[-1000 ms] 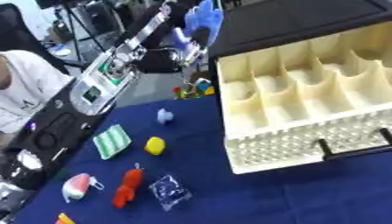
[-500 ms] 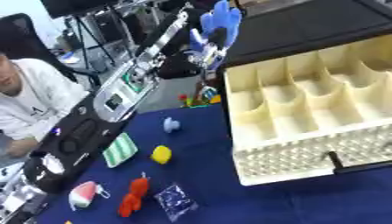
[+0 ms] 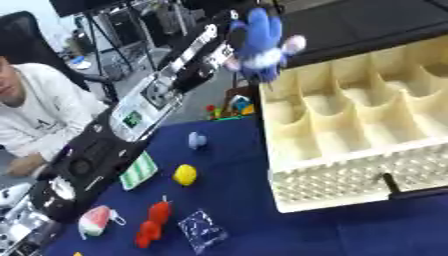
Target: Pick up objects from table and place into drawer.
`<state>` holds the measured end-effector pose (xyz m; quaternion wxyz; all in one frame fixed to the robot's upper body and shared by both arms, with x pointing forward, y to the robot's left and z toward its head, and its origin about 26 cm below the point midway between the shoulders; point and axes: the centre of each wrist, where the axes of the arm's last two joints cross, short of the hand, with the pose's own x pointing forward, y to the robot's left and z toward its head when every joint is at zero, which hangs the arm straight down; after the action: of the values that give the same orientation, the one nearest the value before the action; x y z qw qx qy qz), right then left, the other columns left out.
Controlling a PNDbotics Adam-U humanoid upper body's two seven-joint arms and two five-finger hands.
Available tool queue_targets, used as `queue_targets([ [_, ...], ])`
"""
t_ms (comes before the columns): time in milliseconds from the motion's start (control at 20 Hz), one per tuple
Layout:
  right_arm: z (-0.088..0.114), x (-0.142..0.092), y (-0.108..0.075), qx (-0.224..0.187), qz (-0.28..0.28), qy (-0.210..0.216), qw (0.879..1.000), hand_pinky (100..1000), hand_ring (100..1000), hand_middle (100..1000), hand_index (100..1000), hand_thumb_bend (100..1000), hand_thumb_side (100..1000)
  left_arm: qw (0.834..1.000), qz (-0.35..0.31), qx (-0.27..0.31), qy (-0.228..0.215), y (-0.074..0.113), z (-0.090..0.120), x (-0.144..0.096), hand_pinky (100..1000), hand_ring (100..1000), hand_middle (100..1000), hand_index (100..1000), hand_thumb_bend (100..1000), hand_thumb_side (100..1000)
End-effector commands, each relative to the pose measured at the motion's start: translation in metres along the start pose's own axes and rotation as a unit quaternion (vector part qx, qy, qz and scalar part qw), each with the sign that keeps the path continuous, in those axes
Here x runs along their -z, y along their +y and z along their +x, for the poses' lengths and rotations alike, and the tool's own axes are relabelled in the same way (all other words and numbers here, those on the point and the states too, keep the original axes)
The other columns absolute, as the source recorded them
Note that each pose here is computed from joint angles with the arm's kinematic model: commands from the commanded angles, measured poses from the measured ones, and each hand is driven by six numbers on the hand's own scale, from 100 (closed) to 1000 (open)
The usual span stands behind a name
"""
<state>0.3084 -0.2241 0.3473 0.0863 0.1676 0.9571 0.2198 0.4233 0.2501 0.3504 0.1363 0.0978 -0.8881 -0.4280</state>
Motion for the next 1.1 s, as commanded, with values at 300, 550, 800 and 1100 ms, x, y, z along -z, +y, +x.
queue_targets([
  [300, 0.002, 0.003, -0.002, -0.001, -0.011, -0.002, 1.000, 698, 758, 711, 725, 100, 730, 0.995, -0.011, -0.061, -0.079, 0.015, 0.015, 0.015, 825, 974, 989, 1000, 192, 1000],
  [550, 0.001, 0.002, -0.003, -0.006, -0.012, 0.001, 1.000, 699, 761, 710, 724, 100, 733, 0.991, -0.007, -0.100, -0.088, 0.019, 0.019, 0.014, 792, 954, 964, 1000, 171, 1000],
  [800, 0.002, 0.002, -0.003, -0.006, -0.014, 0.001, 1.000, 700, 764, 711, 724, 100, 734, 0.991, 0.006, -0.109, -0.078, 0.022, 0.017, 0.011, 776, 942, 944, 1000, 161, 1000],
  [1100, 0.001, 0.002, -0.005, -0.011, -0.012, 0.000, 1.000, 700, 764, 711, 724, 100, 735, 0.993, 0.014, -0.102, -0.063, 0.025, 0.014, -0.001, 710, 903, 910, 1000, 121, 1000],
])
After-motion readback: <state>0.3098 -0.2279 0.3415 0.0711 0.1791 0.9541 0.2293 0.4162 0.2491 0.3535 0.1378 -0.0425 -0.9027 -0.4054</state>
